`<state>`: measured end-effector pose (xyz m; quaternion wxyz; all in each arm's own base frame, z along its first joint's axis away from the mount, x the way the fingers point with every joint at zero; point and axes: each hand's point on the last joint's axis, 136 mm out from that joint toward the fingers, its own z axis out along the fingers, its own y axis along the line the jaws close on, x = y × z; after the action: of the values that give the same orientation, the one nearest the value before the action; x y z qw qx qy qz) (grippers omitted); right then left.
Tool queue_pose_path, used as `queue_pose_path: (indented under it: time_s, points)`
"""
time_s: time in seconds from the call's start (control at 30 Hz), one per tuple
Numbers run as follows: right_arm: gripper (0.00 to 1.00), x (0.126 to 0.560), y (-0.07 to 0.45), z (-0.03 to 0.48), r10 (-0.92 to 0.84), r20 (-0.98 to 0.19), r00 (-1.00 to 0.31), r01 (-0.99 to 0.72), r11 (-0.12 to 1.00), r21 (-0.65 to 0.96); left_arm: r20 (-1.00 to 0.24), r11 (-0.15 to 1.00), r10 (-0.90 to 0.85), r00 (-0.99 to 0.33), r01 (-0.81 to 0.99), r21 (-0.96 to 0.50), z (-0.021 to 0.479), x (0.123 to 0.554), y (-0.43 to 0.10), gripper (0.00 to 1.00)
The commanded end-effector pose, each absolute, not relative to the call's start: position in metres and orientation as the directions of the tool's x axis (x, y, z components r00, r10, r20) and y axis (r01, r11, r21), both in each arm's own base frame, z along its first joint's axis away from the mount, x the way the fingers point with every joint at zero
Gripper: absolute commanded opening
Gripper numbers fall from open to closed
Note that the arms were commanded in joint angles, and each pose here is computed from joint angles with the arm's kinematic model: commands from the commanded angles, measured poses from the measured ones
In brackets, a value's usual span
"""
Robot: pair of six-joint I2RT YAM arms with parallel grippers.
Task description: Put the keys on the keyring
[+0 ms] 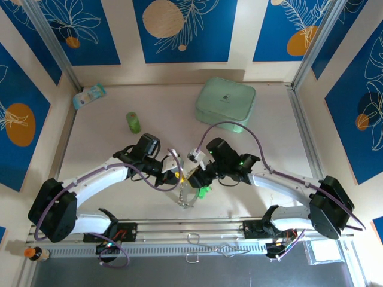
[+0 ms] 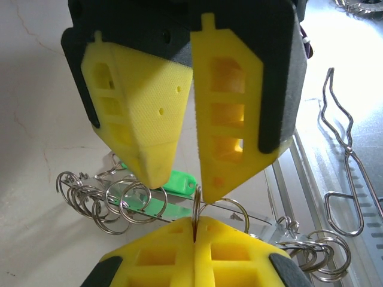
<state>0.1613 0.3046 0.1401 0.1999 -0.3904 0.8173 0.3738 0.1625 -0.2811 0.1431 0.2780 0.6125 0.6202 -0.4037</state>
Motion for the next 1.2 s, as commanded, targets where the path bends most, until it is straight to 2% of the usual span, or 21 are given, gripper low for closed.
queue_pose_path:
  time_s: [0.0,0.2,0.37,0.43,0.5,0.6,0.77,1.17]
  points:
    - [0.32,0.161,0.31,0.135,-0.492,-0.626,-0.605,-0.795,0.409,0.448,-0.854,-0.094,0.512,-0.089,0.983,-0.159,0.147,0.159,-0.282,0.0]
    - [0.19,0.156,0.318,0.138,-0.498,-0.634,-0.592,-0.806,0.371,0.461,-0.853,-0.092,0.514,-0.093,0.983,-0.162,0.147,0.159,-0.281,0.0]
    - [0.0,0.153,0.318,0.141,-0.503,-0.645,-0.575,-0.818,0.348,0.458,-0.848,-0.08,0.52,-0.098,0.983,-0.163,0.146,0.161,-0.281,0.0]
    - [0.0,0.151,0.316,0.144,-0.516,-0.653,-0.554,-0.832,0.337,0.44,-0.84,-0.056,0.532,-0.106,0.986,-0.16,0.144,0.165,-0.281,0.0]
    - [0.0,0.149,0.311,0.145,-0.548,-0.659,-0.516,-0.857,0.32,0.404,-0.835,-0.047,0.539,-0.112,0.986,-0.162,0.144,0.166,-0.28,0.12]
    - [0.0,0.145,0.307,0.145,-0.594,-0.664,-0.454,-0.891,0.282,0.357,-0.838,-0.058,0.534,-0.116,0.983,-0.173,0.146,0.163,-0.28,0.19]
    - [0.0,0.143,0.308,0.152,-0.621,-0.688,-0.374,-0.926,0.213,0.31,-0.841,-0.079,0.526,-0.123,0.978,-0.193,0.147,0.158,-0.282,0.22]
    - [0.0,0.144,0.317,0.166,-0.619,-0.714,-0.328,-0.943,0.168,0.288,-0.846,-0.101,0.519,-0.122,0.974,-0.202,0.147,0.155,-0.284,0.29]
